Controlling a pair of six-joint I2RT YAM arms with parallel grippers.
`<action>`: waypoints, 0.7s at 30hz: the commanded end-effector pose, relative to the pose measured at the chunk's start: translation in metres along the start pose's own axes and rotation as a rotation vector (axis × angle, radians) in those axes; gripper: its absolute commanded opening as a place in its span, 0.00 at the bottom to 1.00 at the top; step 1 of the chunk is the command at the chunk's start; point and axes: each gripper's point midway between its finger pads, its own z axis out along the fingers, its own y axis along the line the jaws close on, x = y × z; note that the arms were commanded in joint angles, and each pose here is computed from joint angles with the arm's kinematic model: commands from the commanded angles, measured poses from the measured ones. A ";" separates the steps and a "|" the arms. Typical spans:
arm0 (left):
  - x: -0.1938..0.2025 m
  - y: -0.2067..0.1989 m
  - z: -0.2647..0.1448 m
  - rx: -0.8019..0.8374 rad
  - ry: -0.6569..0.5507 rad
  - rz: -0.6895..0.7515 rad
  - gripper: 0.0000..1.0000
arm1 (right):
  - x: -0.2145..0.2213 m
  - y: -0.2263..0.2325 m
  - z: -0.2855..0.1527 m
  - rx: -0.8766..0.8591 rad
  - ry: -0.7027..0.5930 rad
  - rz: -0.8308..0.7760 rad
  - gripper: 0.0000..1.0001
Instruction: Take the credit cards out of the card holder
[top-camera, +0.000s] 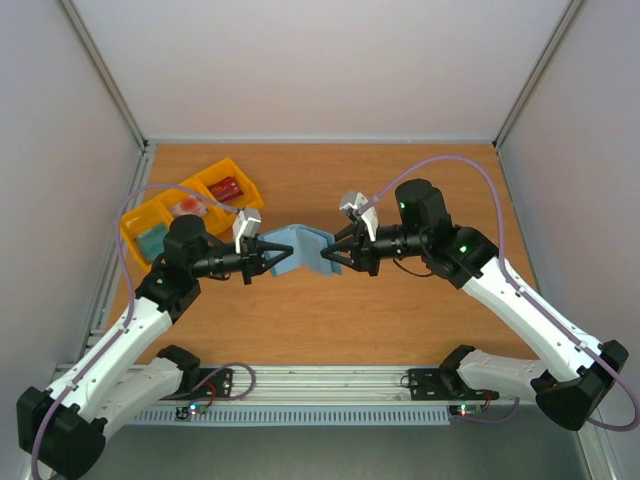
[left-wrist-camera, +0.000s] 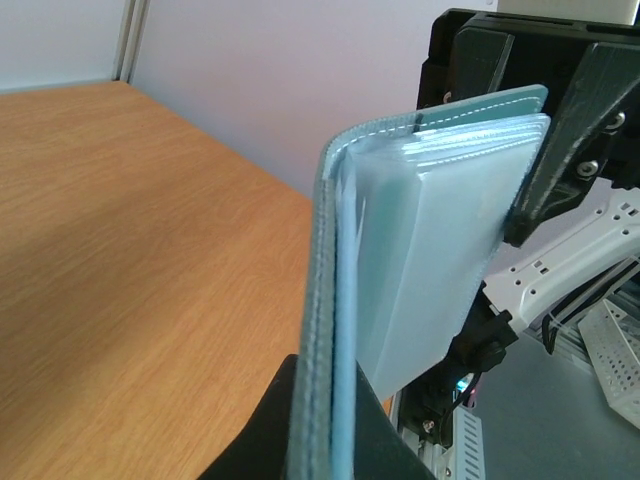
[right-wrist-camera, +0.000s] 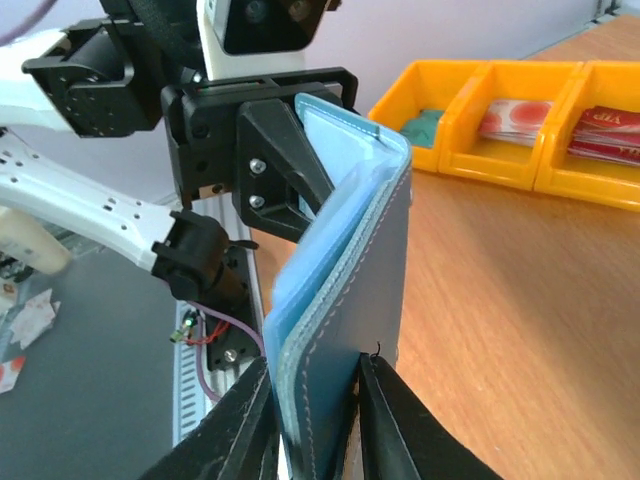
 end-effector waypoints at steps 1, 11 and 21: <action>-0.017 -0.012 0.000 0.044 -0.040 0.071 0.00 | 0.008 -0.008 -0.004 0.057 0.023 0.012 0.22; -0.021 -0.021 -0.002 0.076 -0.052 0.087 0.00 | 0.011 -0.032 0.009 0.129 0.043 0.064 0.06; -0.017 -0.034 0.012 0.123 -0.050 0.112 0.00 | 0.000 -0.032 0.043 0.080 0.022 0.063 0.20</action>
